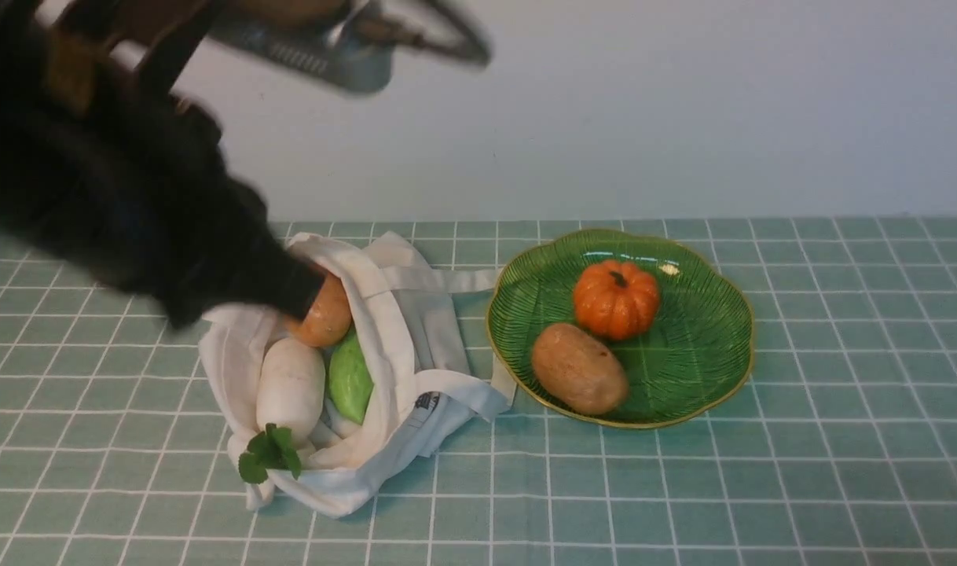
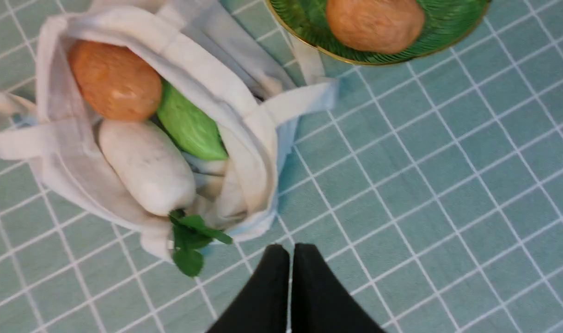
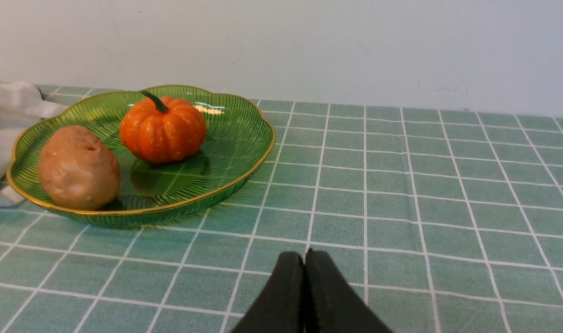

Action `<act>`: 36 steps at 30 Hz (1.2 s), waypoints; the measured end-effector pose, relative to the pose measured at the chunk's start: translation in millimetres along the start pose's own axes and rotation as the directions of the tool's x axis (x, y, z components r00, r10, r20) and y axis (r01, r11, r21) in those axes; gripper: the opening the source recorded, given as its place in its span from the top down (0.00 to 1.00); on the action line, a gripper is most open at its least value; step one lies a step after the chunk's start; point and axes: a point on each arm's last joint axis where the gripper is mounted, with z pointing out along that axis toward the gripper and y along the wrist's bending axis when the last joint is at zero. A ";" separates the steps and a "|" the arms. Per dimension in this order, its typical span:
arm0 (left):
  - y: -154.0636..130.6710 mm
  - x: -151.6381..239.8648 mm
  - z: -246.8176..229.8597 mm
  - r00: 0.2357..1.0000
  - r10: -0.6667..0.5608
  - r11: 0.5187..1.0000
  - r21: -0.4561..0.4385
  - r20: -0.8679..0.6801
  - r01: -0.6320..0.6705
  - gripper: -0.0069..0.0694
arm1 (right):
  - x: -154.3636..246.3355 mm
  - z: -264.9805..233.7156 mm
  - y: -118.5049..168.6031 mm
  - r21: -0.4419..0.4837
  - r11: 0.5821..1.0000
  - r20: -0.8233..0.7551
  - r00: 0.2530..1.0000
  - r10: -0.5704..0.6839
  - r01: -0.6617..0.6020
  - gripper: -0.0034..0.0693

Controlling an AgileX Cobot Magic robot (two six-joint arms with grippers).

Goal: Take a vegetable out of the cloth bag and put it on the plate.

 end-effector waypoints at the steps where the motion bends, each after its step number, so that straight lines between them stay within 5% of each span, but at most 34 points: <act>1: -0.2 6.8 3.7 1.000 -0.001 1.000 0.004 -0.009 0.001 0.92 | 0.0 0.0 0.0 0.000 1.000 0.000 1.000 0.000 0.000 0.97; 7: 2.2 97.7 0.3 0.968 -0.043 0.998 0.062 0.248 0.029 0.92 | 0.0 0.0 0.0 0.000 1.000 0.000 1.000 0.000 0.000 0.97; 15: 11.3 204.4 -9.7 0.824 -0.013 0.999 0.045 0.566 -0.015 0.92 | 0.0 0.0 0.0 0.000 1.000 0.000 1.000 0.000 0.000 0.97; 19: 14.1 214.8 -17.9 0.763 -0.043 0.999 0.048 0.645 0.016 0.92 | 0.3 0.0 0.1 -0.001 1.000 -0.003 1.000 0.002 -0.002 0.97; 29: 18.4 199.6 -0.4 0.838 -0.044 0.998 -0.005 0.544 0.055 0.92 | 0.0 -0.1 0.2 -0.002 1.000 -0.001 1.000 0.007 -0.007 0.97; 36: 23.7 200.9 21.6 0.797 0.009 0.994 -0.093 0.604 0.059 0.92 | 0.0 -0.1 0.2 -0.002 1.000 -0.001 1.000 0.008 -0.008 0.97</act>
